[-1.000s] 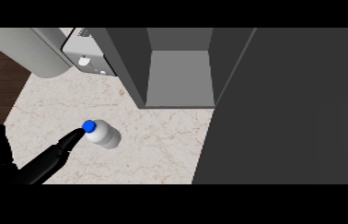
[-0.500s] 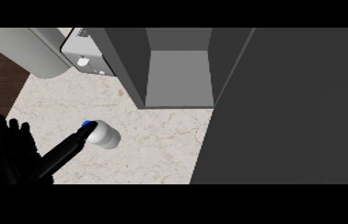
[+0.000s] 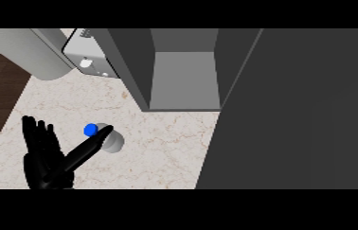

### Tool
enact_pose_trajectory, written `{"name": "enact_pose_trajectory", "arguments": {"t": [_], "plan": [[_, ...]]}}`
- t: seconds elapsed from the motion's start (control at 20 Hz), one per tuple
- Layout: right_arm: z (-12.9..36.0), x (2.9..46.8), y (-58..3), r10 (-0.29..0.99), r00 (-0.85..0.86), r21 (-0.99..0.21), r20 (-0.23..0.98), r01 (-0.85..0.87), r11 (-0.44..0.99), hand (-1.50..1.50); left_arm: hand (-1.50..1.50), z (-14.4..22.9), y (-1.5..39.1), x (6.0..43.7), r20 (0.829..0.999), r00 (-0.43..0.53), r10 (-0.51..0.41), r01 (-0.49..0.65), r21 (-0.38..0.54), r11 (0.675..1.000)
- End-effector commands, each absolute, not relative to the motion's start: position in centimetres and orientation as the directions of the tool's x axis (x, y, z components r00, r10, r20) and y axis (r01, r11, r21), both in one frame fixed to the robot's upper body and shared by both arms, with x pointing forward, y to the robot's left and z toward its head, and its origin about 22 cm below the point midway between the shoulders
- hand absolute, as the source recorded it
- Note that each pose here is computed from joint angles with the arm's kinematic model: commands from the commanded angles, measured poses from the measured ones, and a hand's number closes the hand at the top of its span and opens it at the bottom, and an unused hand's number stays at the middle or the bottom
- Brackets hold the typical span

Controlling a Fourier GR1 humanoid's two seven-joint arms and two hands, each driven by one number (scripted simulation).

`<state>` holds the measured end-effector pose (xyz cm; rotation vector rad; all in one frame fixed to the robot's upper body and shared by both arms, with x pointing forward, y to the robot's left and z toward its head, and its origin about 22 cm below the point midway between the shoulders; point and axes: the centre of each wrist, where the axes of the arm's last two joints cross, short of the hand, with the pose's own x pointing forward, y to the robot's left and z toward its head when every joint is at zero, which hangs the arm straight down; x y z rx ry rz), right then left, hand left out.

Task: Pick up the bottled water, place it into the cabinet and close the cabinet

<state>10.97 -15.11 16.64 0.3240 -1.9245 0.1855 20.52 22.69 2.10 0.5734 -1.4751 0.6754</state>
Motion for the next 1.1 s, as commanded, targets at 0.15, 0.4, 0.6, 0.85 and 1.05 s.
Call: {"name": "enact_pose_trajectory", "arguments": {"t": [0.15, 0.4, 0.6, 0.85, 1.05], "plan": [[17.9, 8.5, -15.8, -0.099, -0.411, -0.018, 0.906, -0.271, 0.962, -1.50, -1.50, -1.8, 22.6, 20.8, 0.997, -0.016, 0.074, -0.704, -0.064, 0.708], [18.1, 9.0, -15.7, -0.088, -0.408, -0.022, 0.909, -0.257, 0.966, -1.50, -1.50, -4.0, 22.1, 22.8, 0.993, -0.025, 0.116, -0.694, -0.101, 0.713], [18.4, 8.5, -15.7, -0.097, -0.418, -0.028, 0.903, -0.283, 0.959, -1.50, -1.50, -5.5, 20.9, 22.8, 0.994, 0.002, 0.112, -0.711, -0.077, 0.699], [17.5, 8.8, -15.9, -0.086, -0.410, -0.030, 0.908, -0.268, 0.963, -1.50, -1.50, -8.2, 22.8, 22.0, 0.994, -0.004, 0.106, -0.720, -0.077, 0.690], [18.7, 8.2, -16.7, -0.094, -0.420, -0.024, 0.903, -0.266, 0.964, -1.50, -1.50, -9.1, 21.4, 22.5, 0.993, 0.005, 0.116, -0.728, -0.076, 0.681]]}}
